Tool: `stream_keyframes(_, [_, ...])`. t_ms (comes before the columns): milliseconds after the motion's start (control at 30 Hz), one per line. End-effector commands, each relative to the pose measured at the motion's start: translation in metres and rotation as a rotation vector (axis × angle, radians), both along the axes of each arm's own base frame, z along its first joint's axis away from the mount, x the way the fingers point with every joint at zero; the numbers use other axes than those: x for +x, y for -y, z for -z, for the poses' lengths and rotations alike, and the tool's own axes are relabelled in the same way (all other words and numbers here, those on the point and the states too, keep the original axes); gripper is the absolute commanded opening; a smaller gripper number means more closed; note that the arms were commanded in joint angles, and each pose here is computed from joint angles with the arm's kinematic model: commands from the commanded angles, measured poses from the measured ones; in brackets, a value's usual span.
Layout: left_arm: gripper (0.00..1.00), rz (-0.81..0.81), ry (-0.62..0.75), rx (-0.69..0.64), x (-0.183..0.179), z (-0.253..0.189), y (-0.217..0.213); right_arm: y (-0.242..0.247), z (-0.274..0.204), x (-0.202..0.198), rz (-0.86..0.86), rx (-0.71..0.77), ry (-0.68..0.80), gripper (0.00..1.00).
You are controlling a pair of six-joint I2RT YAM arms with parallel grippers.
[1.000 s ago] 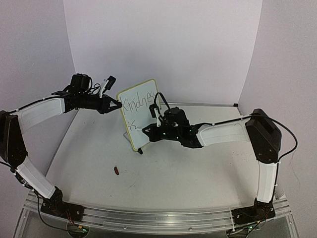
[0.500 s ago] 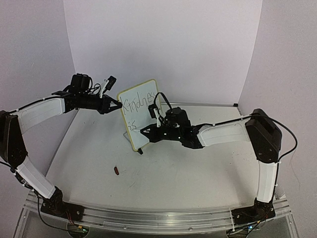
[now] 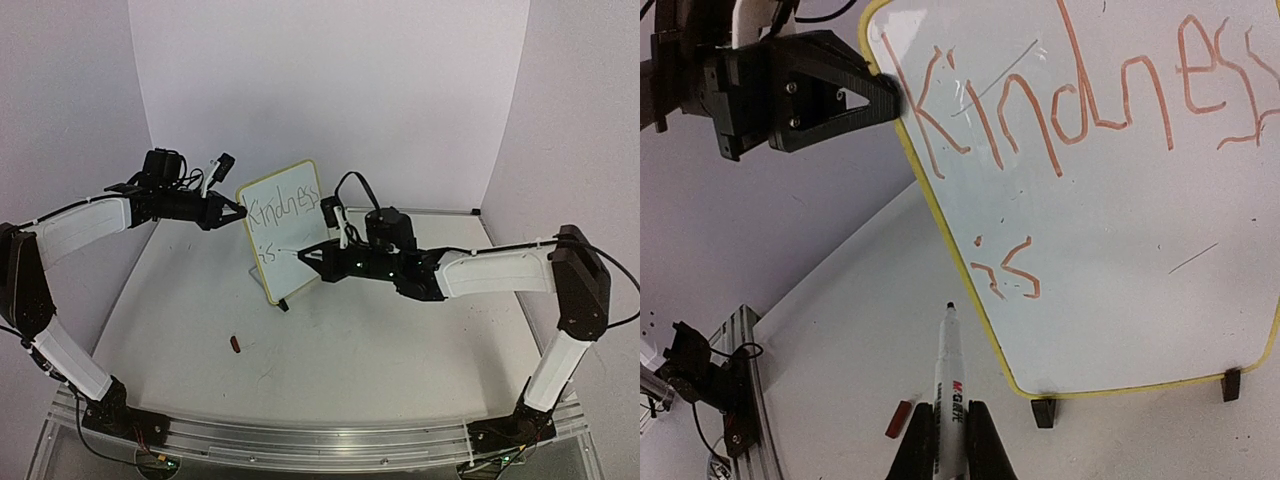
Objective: Write a sentence on the whiteboard
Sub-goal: Write on the whiteboard with the whiteboard marker without the cap.
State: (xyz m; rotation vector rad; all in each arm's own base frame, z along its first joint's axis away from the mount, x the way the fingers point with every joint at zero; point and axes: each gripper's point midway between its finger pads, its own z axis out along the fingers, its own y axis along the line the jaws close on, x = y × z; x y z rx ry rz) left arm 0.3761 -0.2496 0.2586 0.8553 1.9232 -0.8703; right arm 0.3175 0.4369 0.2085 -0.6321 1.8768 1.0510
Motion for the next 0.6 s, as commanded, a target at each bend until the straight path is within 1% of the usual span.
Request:
stream_keyframes(0, [0.00,0.007,-0.017,0.038,-0.004,0.009,0.000,0.019,-0.013,0.002,-0.014,0.029,-0.006,0.00])
stream_keyframes(167, [0.00,0.006,-0.018,0.039,-0.004,0.009,0.000,0.031,-0.010,0.010,-0.084,0.060,-0.065,0.00])
stream_keyframes(300, [0.00,0.006,-0.018,0.040,-0.005,0.009,0.000,0.035,-0.002,0.023,-0.097,0.060,-0.087,0.00])
stream_keyframes(567, [0.00,0.009,-0.014,0.039,-0.006,0.007,0.000,0.024,0.004,0.048,-0.081,0.034,-0.067,0.00])
